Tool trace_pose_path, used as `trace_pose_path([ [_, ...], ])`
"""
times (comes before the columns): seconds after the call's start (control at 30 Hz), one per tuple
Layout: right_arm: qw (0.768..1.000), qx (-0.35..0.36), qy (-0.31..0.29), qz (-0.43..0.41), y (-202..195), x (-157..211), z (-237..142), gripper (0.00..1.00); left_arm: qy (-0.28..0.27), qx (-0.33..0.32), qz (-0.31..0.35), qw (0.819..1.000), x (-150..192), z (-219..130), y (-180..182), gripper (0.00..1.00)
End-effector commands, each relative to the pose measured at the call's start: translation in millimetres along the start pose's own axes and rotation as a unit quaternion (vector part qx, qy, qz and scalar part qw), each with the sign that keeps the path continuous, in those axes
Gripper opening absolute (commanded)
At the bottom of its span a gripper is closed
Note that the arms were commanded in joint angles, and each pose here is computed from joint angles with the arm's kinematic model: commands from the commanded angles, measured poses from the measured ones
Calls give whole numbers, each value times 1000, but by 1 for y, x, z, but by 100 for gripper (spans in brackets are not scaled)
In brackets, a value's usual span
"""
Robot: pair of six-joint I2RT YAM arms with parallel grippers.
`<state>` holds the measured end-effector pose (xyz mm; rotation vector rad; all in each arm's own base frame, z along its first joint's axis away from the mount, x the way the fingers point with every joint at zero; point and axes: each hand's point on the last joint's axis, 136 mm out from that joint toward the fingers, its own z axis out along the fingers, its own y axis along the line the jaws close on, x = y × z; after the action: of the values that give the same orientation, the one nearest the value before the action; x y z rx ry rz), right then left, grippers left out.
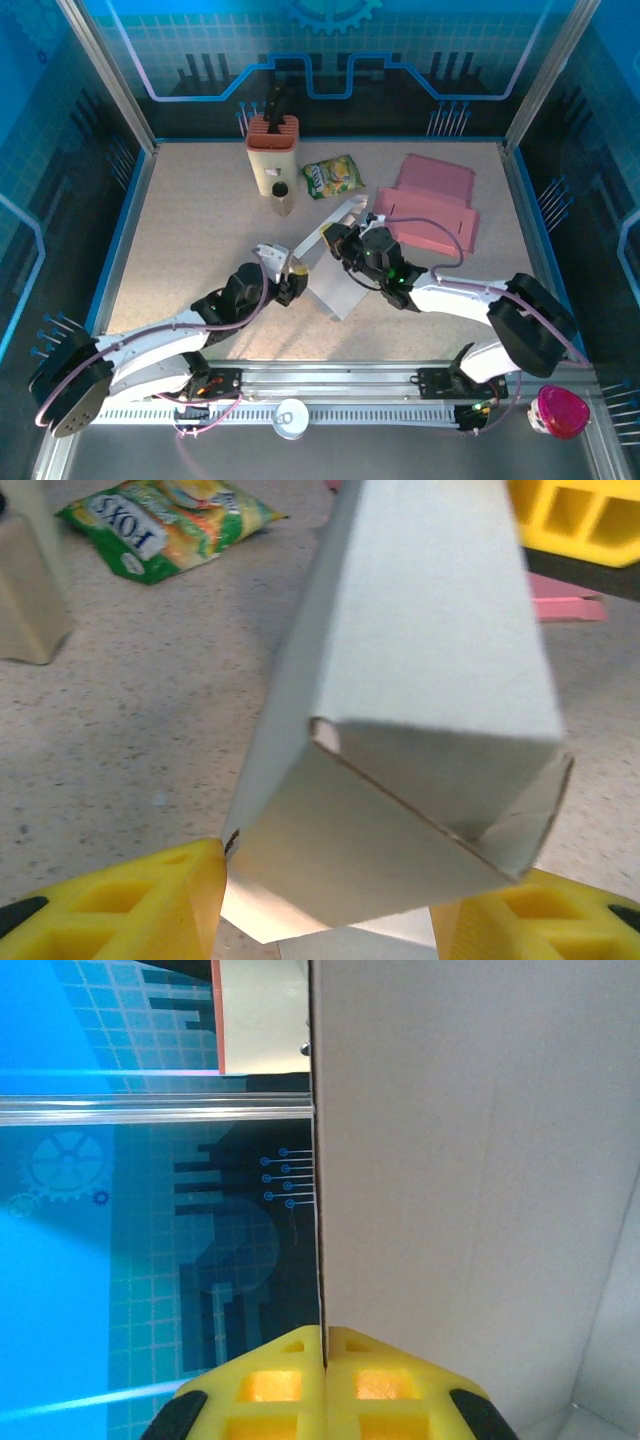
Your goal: Fold the paper box
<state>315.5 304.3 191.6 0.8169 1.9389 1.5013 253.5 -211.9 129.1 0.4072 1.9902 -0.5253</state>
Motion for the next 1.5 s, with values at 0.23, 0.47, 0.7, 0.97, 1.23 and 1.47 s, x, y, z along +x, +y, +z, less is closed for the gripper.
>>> trace_pose_path([
  [0.23, 999, 38, -2, 2, -47, -2, 25, 0, 50, -7, -11, 999, 36, 8, 2, 54],
  [0.47, 999, 35, -1, 1, -53, -3, 27, 0, 55, -23, -7, 998, 46, 20, 8, 42],
  [0.7, 999, 32, 2, -2, -51, -2, 25, 0, 38, -25, -3, 999, 39, 25, 7, 37],
  [0.97, 1000, 18, 2, -9, -64, 5, 27, 0, 24, -73, -13, 997, 35, 33, 17, 37],
  [1.23, 1000, 8, -11, -14, -67, 7, 21, 0, 9, -112, -19, 993, 28, 34, 22, 29],
  [1.47, 1000, 10, -8, -8, -68, 9, 23, 0, -8, -126, -27, 992, 14, 39, 16, 27],
])
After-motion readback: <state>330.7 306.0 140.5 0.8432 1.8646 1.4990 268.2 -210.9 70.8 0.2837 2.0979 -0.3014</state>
